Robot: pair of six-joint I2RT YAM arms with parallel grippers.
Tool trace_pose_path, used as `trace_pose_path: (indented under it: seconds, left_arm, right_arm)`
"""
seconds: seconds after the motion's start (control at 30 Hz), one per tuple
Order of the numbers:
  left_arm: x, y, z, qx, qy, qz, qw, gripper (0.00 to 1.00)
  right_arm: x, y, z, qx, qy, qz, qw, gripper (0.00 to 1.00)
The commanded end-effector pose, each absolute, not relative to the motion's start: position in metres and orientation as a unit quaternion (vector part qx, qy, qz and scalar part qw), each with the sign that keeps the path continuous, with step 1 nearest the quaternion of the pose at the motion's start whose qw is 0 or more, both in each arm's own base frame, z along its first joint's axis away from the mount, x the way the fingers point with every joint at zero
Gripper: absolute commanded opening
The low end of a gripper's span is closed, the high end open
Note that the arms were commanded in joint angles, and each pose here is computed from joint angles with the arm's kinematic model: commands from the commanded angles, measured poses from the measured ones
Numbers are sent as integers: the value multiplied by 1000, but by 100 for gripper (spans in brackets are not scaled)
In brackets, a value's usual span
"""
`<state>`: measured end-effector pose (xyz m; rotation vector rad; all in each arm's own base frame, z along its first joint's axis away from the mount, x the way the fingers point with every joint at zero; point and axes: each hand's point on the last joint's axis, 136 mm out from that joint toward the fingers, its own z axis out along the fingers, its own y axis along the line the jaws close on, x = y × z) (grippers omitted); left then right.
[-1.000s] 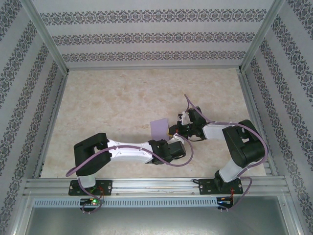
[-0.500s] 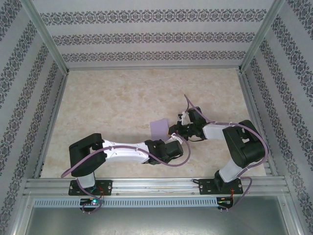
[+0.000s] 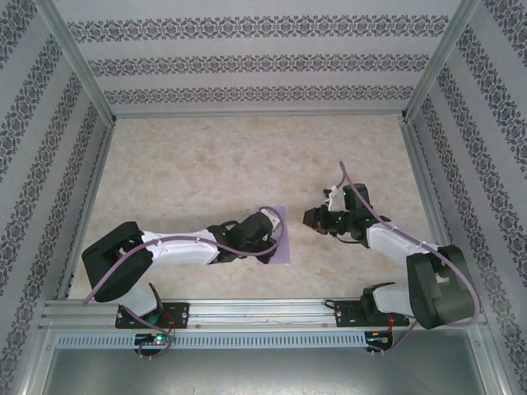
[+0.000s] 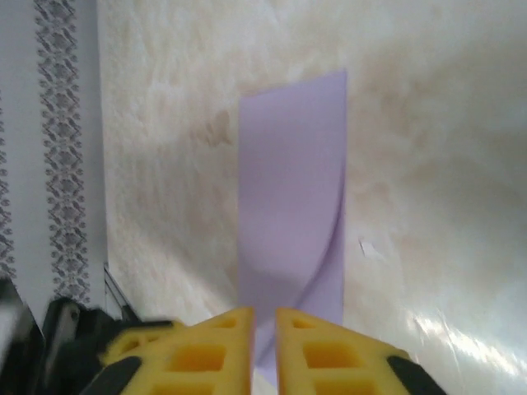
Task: Fold a paper plane with a square sheet of paper (fold left side to right side)
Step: Fold the triangle a second time at the center of the table.
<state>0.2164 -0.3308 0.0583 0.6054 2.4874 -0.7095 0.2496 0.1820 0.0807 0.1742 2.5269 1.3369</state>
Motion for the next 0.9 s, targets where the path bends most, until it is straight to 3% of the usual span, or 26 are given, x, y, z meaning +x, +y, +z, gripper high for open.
trace_pose_path:
  seconds: [0.0,0.33,0.87]
  left_arm:
    - [220,-347,84,183,884,-357,240,0]
    - [224,-339,76,165,890,-368,213,0]
    - [228,-327,60,158,905,-343,194,0]
  right_arm:
    - [224,194,74,31,875,471,111,2]
    - [190,231,45,0,891,448,78,0]
    - [177,223,1,13,924,382,33,0]
